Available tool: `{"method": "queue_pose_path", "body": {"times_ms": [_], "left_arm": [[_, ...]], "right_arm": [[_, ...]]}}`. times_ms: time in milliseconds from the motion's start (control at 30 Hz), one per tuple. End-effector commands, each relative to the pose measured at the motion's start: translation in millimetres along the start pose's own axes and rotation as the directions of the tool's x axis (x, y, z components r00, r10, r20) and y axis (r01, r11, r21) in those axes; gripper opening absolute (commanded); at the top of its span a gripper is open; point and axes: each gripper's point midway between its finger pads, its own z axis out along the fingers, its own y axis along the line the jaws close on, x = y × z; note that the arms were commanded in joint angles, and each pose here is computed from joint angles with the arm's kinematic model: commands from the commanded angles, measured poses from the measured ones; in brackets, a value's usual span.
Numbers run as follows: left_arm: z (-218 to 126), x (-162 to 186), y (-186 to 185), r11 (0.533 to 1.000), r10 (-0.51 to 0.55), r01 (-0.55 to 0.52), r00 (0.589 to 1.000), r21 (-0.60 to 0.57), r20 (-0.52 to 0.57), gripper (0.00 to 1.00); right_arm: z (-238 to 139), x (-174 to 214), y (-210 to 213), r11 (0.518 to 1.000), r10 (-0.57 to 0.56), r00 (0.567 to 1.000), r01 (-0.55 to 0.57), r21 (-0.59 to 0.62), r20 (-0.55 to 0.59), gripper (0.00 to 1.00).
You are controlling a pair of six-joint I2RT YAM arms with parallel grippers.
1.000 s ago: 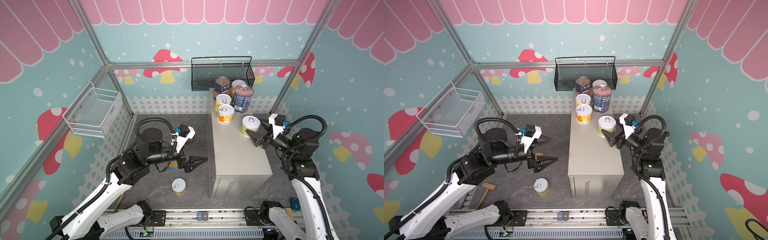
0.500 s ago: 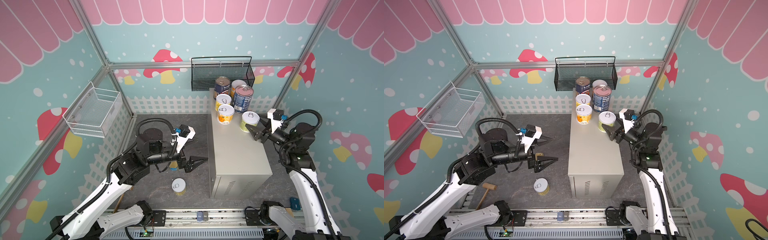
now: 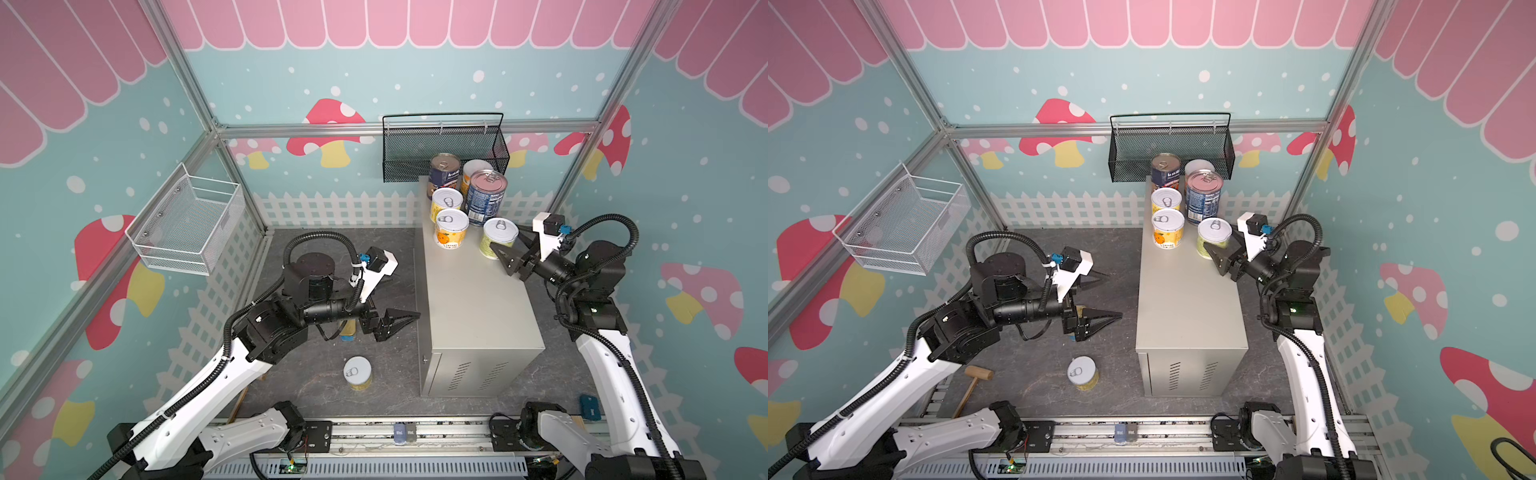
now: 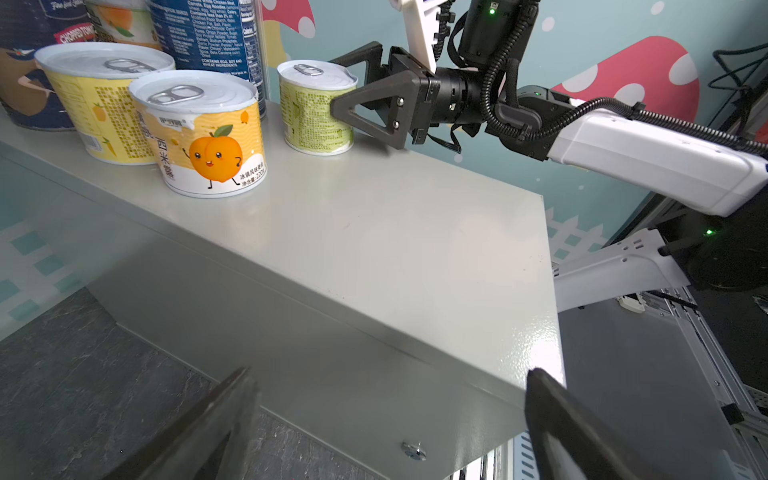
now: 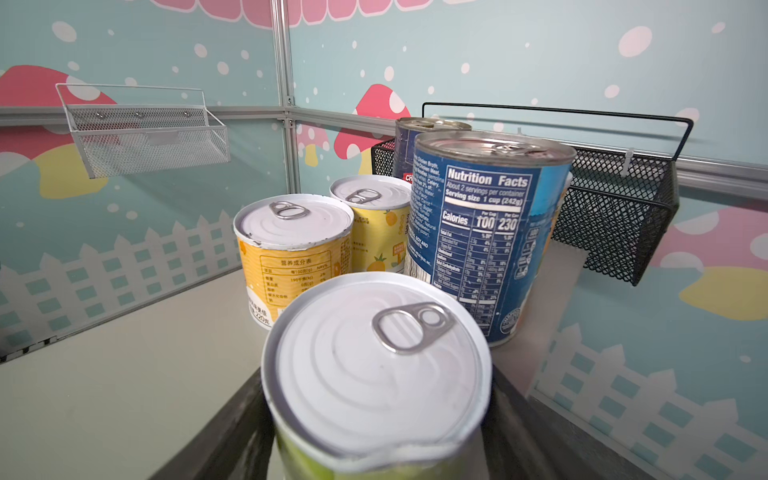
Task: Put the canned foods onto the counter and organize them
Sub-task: 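Slide the green can with the right gripper toward the orange-labelled can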
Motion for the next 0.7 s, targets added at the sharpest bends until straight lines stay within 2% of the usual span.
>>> {"method": "queue_pose_path", "body": {"times_ms": [0,667], "left_arm": [[0,-14,3,0.999,0.048,-0.047,0.998,-0.012,0.028,0.99],[14,-19,9,0.998,0.063,-0.063,0.998,-0.005,0.011,0.99]], "right_arm": [[3,13,-4,1.000,0.008,1.000,-0.007,0.015,-0.021,0.73],[25,21,-8,0.998,0.056,0.997,-0.055,0.015,-0.050,0.72]]}}
